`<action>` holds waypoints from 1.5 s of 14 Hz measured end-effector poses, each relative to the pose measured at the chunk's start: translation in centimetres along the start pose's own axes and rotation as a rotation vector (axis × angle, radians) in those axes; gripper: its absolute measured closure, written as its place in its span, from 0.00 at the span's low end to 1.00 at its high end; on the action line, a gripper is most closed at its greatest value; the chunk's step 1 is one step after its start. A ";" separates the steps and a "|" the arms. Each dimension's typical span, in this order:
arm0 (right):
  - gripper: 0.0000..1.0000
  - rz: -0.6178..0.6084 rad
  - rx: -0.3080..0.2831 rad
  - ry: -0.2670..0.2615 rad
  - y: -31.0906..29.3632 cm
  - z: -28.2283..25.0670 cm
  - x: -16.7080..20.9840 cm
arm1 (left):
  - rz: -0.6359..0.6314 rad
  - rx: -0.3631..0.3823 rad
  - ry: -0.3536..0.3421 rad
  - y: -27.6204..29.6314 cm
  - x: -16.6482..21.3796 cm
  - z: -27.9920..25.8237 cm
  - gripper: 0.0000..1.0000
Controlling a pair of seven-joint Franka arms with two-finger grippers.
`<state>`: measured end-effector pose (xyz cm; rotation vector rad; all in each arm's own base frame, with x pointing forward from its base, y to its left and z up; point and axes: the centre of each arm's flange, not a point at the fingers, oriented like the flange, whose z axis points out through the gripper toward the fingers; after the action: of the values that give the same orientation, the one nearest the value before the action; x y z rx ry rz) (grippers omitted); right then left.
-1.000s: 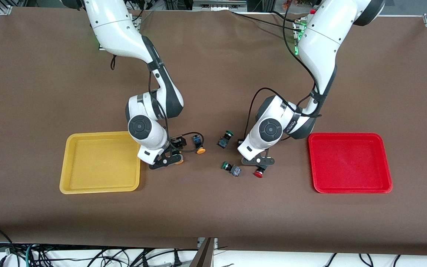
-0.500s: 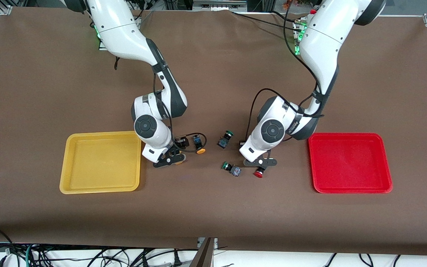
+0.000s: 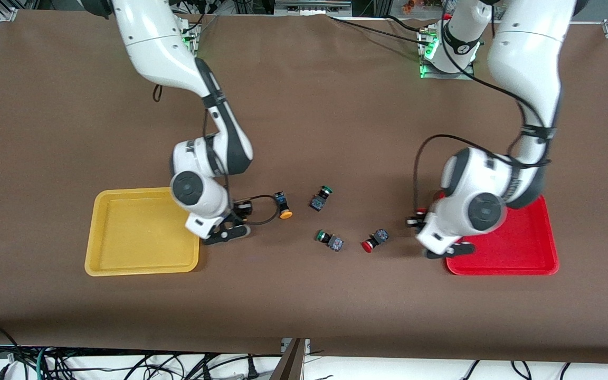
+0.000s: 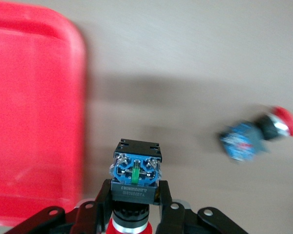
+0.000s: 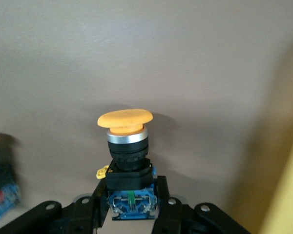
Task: Place red and yellow buttons in trays
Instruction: 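Place the yellow button in the yellow tray while the left gripper places red, then grasp the second yellow button with the right gripper while the left gripper withdraws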
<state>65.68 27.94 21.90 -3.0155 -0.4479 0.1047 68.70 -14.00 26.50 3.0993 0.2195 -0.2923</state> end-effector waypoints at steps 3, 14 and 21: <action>0.59 -0.094 0.024 -0.011 11.2 -5.8 0.5 | 0.001 -0.019 -0.008 -7.7 2.0 -0.1 0.59; 0.24 -0.132 -0.091 -0.050 21.9 -1.8 -0.8 | 0.061 -0.036 0.006 -27.0 4.1 3.7 0.59; 0.00 0.053 -0.005 -0.031 6.3 -3.9 0.8 | 0.085 -0.043 0.050 -30.9 4.2 5.5 0.59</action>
<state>68.55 21.90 25.13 -3.0357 -0.3716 0.1550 67.44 16.94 20.06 3.0652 0.0931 -0.2046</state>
